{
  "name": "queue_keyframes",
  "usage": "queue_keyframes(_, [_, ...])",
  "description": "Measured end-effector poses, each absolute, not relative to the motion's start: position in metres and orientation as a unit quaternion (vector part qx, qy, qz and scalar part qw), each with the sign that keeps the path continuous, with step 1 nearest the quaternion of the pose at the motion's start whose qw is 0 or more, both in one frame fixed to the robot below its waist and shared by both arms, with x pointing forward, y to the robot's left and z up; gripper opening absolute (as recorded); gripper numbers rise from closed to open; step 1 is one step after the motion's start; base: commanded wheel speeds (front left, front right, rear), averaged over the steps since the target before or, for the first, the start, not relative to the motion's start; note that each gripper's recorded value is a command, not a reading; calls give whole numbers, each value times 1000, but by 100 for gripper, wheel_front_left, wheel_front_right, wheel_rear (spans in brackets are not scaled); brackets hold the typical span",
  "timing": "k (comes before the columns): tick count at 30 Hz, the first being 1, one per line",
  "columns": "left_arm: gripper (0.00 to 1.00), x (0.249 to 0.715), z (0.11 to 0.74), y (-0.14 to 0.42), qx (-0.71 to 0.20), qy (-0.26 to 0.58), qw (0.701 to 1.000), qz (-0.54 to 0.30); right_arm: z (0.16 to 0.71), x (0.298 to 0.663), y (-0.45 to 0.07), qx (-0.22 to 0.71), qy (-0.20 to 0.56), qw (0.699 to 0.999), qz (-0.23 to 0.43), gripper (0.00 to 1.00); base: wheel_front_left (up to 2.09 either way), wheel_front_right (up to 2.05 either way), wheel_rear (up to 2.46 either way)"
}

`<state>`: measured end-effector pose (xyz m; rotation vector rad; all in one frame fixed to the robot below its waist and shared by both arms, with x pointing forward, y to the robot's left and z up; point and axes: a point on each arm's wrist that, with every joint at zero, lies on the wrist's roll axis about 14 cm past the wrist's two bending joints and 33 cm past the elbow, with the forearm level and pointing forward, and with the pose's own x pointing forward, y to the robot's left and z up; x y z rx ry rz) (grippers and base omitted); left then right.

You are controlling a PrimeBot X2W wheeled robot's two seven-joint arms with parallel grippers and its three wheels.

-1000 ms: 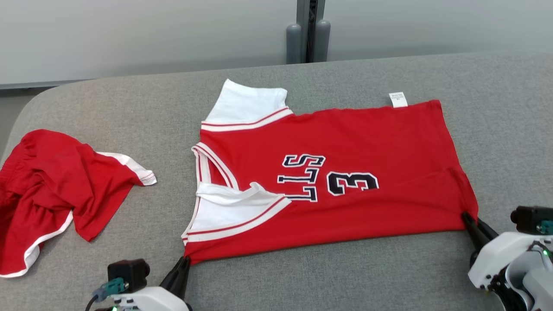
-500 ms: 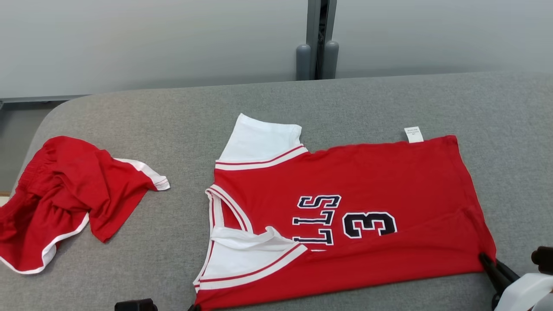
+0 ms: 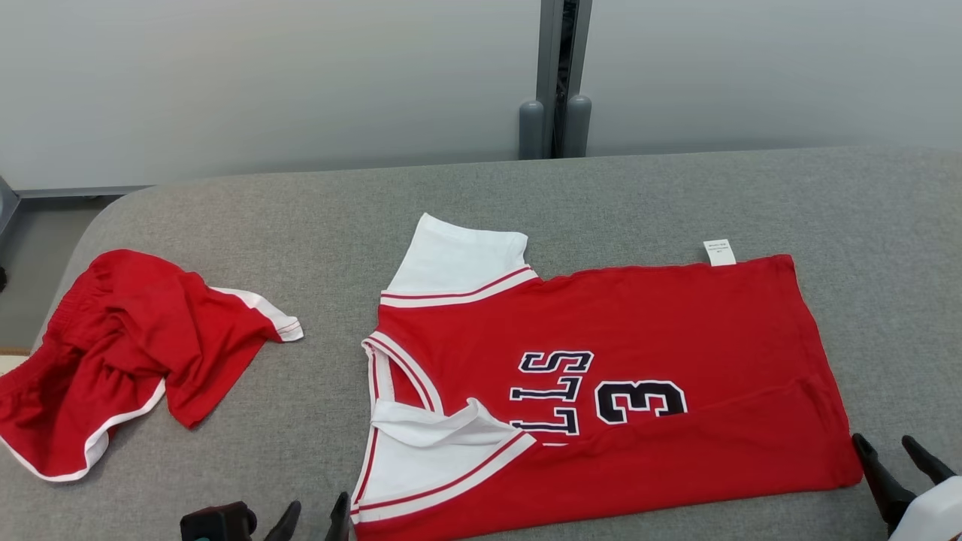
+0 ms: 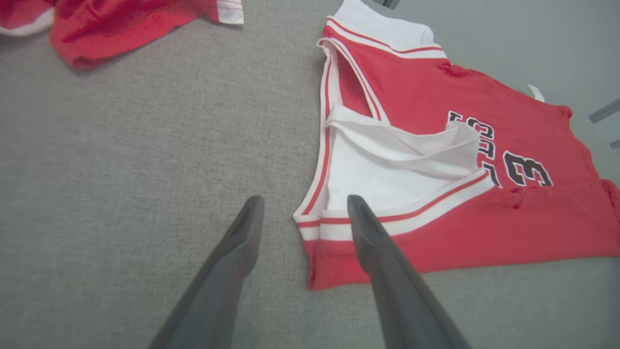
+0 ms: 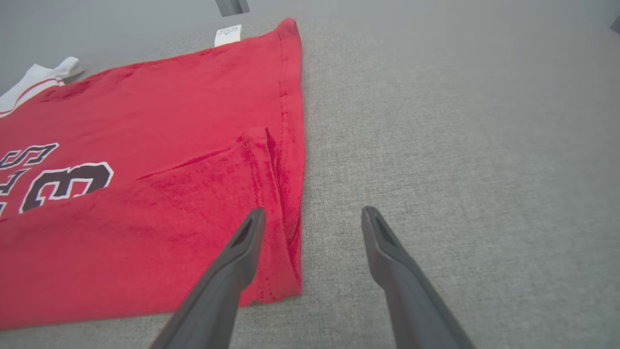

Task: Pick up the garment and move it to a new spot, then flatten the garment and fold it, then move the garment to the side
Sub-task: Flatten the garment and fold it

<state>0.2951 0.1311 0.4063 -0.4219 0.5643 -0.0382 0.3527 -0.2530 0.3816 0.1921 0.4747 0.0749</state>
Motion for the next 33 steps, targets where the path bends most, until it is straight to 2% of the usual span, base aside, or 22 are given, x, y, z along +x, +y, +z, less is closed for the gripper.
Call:
queue_keyframes(6, [100,319,442,150,-187,189,964,1,414,366,-260,77,173,981,35,100,0,0,0])
queue_keyframes(14, [100,354,497,147,-174,49,983,-11,462,381,-232,67,70,993,60,100,0,0,0])
queue_keyframes(23, [100,377,510,116,-169,15,985,-43,489,378,-189,66,5,994,84,100,0,0,0])
queue_keyframes(33, [100,391,508,100,-159,10,985,-62,485,363,-178,84,3,994,75,100,0,0,0])
